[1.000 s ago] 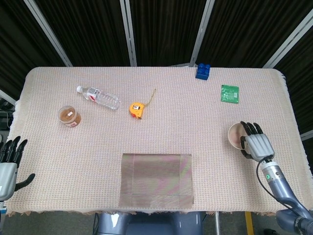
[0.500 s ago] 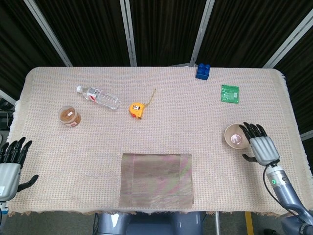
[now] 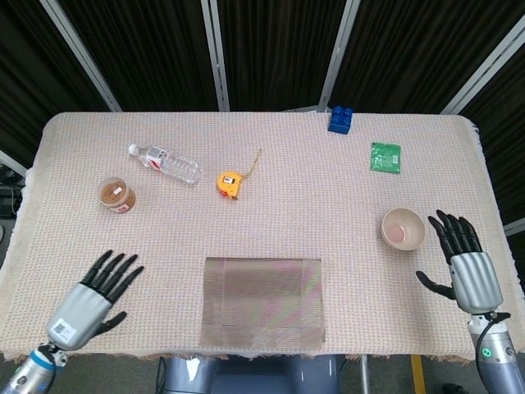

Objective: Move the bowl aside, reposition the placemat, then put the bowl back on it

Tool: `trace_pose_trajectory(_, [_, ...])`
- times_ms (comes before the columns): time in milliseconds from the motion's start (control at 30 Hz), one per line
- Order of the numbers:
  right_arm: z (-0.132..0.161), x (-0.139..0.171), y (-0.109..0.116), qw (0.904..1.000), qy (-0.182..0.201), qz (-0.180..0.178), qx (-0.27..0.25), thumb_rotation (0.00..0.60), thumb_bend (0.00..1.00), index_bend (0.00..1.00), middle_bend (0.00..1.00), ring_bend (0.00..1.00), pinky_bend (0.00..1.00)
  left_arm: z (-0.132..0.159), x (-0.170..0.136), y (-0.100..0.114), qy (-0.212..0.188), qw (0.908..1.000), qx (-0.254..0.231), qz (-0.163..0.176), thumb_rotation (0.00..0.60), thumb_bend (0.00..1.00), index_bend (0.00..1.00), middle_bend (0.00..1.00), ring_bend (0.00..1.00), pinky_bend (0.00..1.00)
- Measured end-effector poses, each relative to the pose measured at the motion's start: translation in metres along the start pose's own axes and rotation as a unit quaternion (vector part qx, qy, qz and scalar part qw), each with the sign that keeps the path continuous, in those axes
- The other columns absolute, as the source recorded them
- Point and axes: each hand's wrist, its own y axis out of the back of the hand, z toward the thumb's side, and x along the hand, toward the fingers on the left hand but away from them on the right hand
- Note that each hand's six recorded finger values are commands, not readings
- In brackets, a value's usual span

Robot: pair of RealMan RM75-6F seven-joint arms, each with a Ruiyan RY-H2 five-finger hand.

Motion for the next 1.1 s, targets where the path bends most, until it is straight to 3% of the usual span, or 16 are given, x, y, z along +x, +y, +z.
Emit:
trace_pose_trajectory(167, [0.002, 0.007, 0.007, 0.9997, -0.004, -0.011, 0.019, 0.6, 0.09, 0.0, 0.0, 0.0, 0.0, 0.033, 0.018, -0.03, -0.083, 0.9958, 0.017, -0.033, 0.6, 0.24, 0.18, 0.0, 0.0, 0.0])
trace_pose_trajectory(467, [-0.005, 0.007, 0.007, 0.9998, -0.013, -0.002, 0.012, 0.6, 0.08, 0.0, 0.0, 0.0, 0.0, 0.072, 0.038, -0.076, -0.148, 0.9866, 0.012, -0.066, 0.6, 0.27, 0.36, 0.0, 0.0, 0.0])
trace_pose_trajectory(733, [-0.006, 0.005, 0.008, 0.9999, -0.013, -0.004, 0.006, 0.6, 0.08, 0.0, 0.0, 0.0, 0.0, 0.09, 0.044, -0.1, -0.175, 0.9803, 0.008, -0.091, 0.6, 0.27, 0.35, 0.0, 0.0, 0.0])
trace_pose_trajectory(1100, [-0.005, 0.007, 0.007, 0.9999, -0.012, -0.001, 0.005, 0.6, 0.08, 0.0, 0.0, 0.0, 0.0, 0.101, 0.044, -0.116, -0.188, 0.9778, -0.01, -0.093, 0.6, 0.27, 0.35, 0.0, 0.0, 0.0])
